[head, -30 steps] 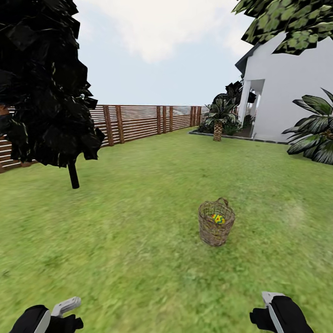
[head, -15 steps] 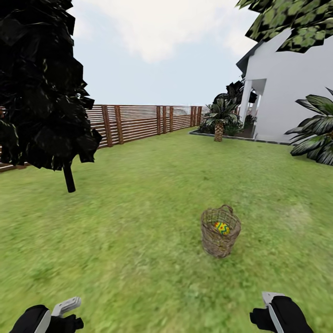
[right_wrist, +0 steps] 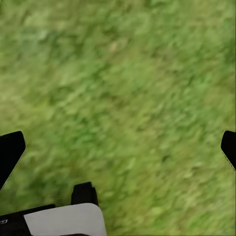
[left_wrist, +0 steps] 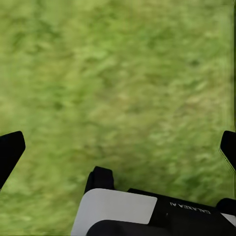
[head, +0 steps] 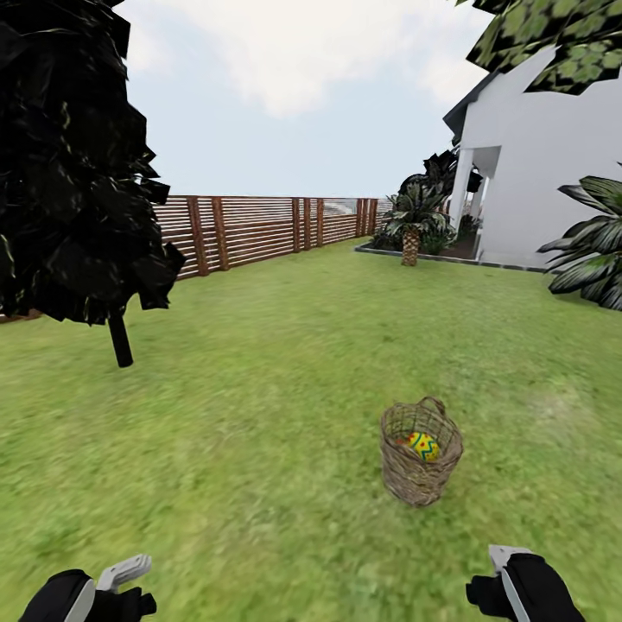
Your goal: Take the three Easter eggs out of the wicker basket on the lawn in the garden, then place them on the lawn next to a single tree (choose any tree) so that all three eggs are next to the same tree and none are left in the basket.
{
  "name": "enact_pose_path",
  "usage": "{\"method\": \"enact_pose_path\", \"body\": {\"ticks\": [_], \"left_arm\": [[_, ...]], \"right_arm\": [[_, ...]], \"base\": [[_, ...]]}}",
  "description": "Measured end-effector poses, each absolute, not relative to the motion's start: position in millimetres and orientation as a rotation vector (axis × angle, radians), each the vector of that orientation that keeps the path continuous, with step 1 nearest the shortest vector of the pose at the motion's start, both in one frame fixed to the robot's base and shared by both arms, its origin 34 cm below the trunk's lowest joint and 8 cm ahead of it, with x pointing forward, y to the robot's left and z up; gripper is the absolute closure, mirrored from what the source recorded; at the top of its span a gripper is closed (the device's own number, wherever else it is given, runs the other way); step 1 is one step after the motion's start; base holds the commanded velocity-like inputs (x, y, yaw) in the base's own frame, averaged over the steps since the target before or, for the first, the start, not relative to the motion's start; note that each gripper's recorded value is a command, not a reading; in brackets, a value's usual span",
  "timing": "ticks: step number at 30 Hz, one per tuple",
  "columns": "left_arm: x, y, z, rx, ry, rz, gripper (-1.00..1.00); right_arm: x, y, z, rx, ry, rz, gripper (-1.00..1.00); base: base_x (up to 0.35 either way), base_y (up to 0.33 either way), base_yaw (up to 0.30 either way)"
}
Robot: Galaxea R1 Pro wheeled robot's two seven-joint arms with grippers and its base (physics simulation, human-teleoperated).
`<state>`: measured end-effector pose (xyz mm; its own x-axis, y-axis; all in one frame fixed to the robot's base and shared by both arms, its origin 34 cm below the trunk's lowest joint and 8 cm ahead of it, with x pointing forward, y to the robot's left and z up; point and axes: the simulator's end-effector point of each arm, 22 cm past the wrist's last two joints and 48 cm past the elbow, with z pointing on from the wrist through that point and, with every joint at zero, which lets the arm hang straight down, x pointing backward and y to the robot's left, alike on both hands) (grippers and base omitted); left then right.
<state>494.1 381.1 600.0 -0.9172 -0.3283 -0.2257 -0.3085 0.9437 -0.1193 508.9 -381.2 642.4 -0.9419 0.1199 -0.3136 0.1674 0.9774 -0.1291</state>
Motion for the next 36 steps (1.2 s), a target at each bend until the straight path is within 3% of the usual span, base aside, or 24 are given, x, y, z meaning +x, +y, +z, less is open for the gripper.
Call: {"method": "enact_pose_path", "body": {"ticks": [36], "left_arm": [[494.1, 380.2, 599.7, -0.473, 2.856, -0.118, -1.0]], "right_arm": [[500.8, -378.9, 632.9, 0.203, 2.845, -0.222, -1.0]], "base": [[0.339, 0.0, 0.0]]}}
